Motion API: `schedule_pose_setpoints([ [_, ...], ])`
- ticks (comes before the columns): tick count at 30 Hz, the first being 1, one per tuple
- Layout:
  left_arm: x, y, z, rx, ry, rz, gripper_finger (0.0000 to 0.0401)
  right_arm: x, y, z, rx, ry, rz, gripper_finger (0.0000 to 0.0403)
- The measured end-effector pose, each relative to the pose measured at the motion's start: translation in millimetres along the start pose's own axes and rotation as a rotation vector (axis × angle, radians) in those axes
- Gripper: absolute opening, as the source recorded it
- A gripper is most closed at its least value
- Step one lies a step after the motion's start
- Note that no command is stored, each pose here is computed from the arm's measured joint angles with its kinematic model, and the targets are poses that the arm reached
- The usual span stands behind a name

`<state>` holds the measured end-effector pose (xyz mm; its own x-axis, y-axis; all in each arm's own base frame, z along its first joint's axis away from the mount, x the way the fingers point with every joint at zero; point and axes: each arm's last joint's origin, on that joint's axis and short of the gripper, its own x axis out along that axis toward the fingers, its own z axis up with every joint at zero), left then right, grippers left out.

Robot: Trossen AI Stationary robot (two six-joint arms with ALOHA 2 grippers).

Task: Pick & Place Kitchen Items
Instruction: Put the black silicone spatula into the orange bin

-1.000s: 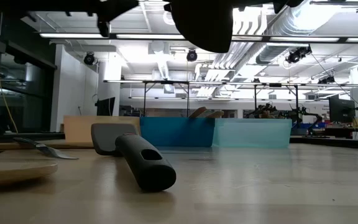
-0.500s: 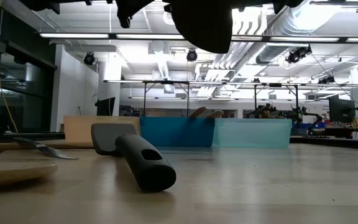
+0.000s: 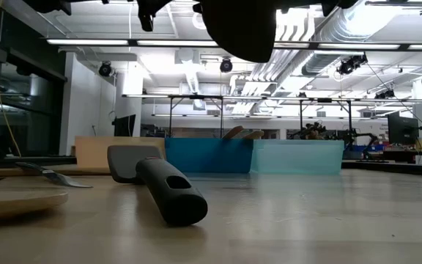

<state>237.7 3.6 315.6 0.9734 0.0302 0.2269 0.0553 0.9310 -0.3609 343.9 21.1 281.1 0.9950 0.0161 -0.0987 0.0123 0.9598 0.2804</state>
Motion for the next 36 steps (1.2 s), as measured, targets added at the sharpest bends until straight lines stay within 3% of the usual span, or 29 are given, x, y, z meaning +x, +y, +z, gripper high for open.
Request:
schedule_pose_setpoints([
  [12,0,0,-1,0.0,0.006,0.0,0.01,0,0,-2,0.002,0.02,0.001,0.0057],
  [20,0,0,-1,0.008,0.014,-0.002,0.0099,0,3,-4,-0.001,0.029,0.002,0.006],
  [28,0,1,-3,0.012,0.034,0.004,0.0099,-3,5,-3,0.051,0.056,0.032,0.0184],
  [32,-1,2,-2,0.013,0.023,0.041,0.0099,-9,6,0,0.061,0.084,0.022,0.0206],
  [36,-7,4,1,0.01,0.012,0.15,0.0099,-17,7,5,0.078,0.102,0.015,0.0206],
])
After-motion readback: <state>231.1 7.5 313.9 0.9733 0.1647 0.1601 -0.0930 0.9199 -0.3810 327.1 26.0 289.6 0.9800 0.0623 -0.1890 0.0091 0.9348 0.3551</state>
